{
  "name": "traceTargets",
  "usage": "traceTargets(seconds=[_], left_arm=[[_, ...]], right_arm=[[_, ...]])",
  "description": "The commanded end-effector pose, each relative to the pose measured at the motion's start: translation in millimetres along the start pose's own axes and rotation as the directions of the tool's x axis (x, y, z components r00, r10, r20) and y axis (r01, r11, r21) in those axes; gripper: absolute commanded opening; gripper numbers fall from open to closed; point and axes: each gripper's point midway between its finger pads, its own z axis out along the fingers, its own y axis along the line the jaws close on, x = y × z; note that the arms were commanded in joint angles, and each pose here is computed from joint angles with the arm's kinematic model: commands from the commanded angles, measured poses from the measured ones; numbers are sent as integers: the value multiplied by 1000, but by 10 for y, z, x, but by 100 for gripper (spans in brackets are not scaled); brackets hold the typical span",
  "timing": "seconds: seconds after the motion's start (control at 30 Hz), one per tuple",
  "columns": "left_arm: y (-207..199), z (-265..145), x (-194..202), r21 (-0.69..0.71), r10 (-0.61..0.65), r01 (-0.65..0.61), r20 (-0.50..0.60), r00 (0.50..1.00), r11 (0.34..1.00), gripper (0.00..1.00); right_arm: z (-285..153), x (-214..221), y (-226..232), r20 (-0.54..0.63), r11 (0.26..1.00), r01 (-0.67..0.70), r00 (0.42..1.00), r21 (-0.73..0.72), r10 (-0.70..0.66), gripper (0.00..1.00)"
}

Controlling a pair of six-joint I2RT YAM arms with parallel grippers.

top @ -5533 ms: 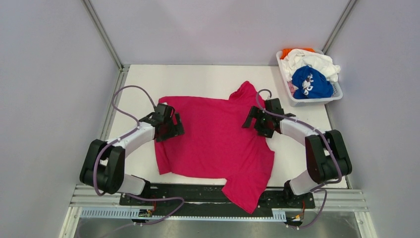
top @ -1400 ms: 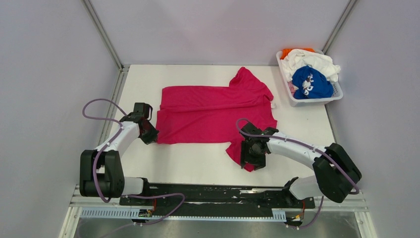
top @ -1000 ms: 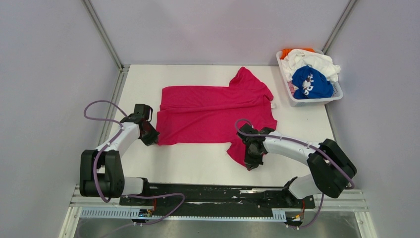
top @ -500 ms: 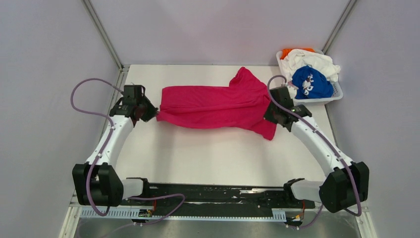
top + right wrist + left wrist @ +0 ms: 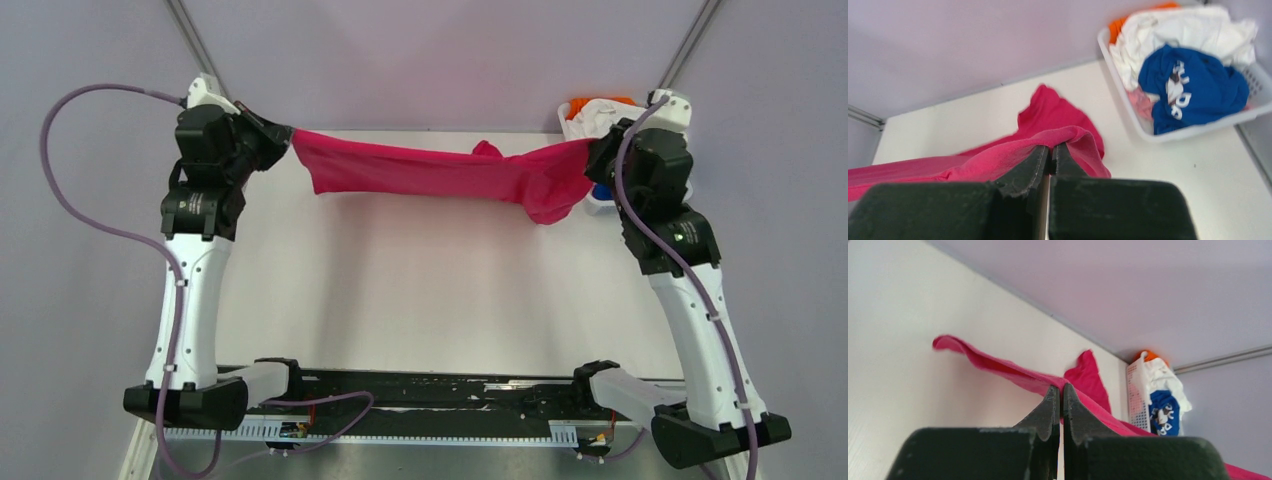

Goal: Fold and stack the t-shirts
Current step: Flatten out the tshirt

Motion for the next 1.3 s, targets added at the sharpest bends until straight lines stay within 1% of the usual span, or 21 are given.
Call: traceTargets(seconds=[0.0, 0.1, 0.13, 0.3, 0.4, 0.53, 0.6, 0.67, 0.73, 0.83, 0.93, 1.0, 1.03, 1.07, 1.13, 1.23, 1.27], left_arm=[[-525, -623, -599, 146, 66, -96, 197, 978, 985, 0], [-761, -898, -758, 217, 103, -159, 249, 963, 963, 0], [-857, -1045, -838, 239, 108, -177, 274, 956, 955, 0], [-1062, -1602, -1003, 279, 148, -253, 347, 926, 926, 0], [-1137, -2020, -1107, 294, 144, -286, 422, 895, 912, 0], [-1143, -2449, -1172, 291, 135, -309, 493, 860, 905, 0], [-1144, -2586, -1163, 300, 129, -316, 511, 850, 900, 0], [-1138, -2624, -1133, 308, 126, -317, 510, 851, 897, 0], [-1125, -2597, -1090, 312, 131, -316, 495, 859, 896, 0], [-1032, -2445, -1032, 283, 142, -298, 464, 874, 911, 0], [-895, -2248, -1055, 222, 134, -258, 454, 881, 940, 0], [-772, -2039, -1046, 180, 116, -215, 445, 888, 960, 0], [-656, -1830, -949, 151, 122, -199, 409, 904, 968, 0], [-603, -1717, -941, 135, 113, -183, 409, 906, 974, 0], [-239, -1229, -697, 23, 130, -145, 324, 937, 989, 0], [231, -683, -454, -131, 146, -115, 258, 955, 985, 0], [404, -467, -296, -163, 152, -117, 225, 962, 980, 0]], right_arm=[[-545, -944, 201, 268, 988, 98, 961, -119, -63, 0], [-854, -1243, 323, 344, 971, 150, 936, -188, -79, 0], [-967, -1322, 356, 364, 964, 167, 928, -209, -82, 0], [-1667, -1686, 494, 472, 915, 242, 879, -323, -66, 0], [-2028, -1794, 545, 516, 881, 287, 855, -377, -58, 0], [-2430, -1863, 589, 554, 837, 337, 831, -432, -49, 0], [-2567, -1870, 595, 570, 821, 354, 821, -448, -43, 0], [-2627, -1864, 585, 577, 817, 358, 816, -453, -38, 0], [-2613, -1859, 569, 577, 822, 356, 816, -445, -41, 0], [-2466, -1834, 549, 560, 840, 339, 827, -424, -51, 0], [-2189, -1767, 534, 533, 864, 314, 844, -394, -64, 0], [-1889, -1665, 523, 502, 884, 292, 862, -364, -78, 0], [-1734, -1631, 496, 489, 900, 275, 868, -337, -82, 0], [-1569, -1580, 471, 471, 914, 260, 877, -311, -89, 0], [-1203, -1412, 411, 417, 938, 236, 902, -253, -114, 0], [-579, -1022, 292, 311, 967, 203, 939, -154, -147, 0], [-374, -880, 250, 274, 975, 186, 950, -122, -147, 0]])
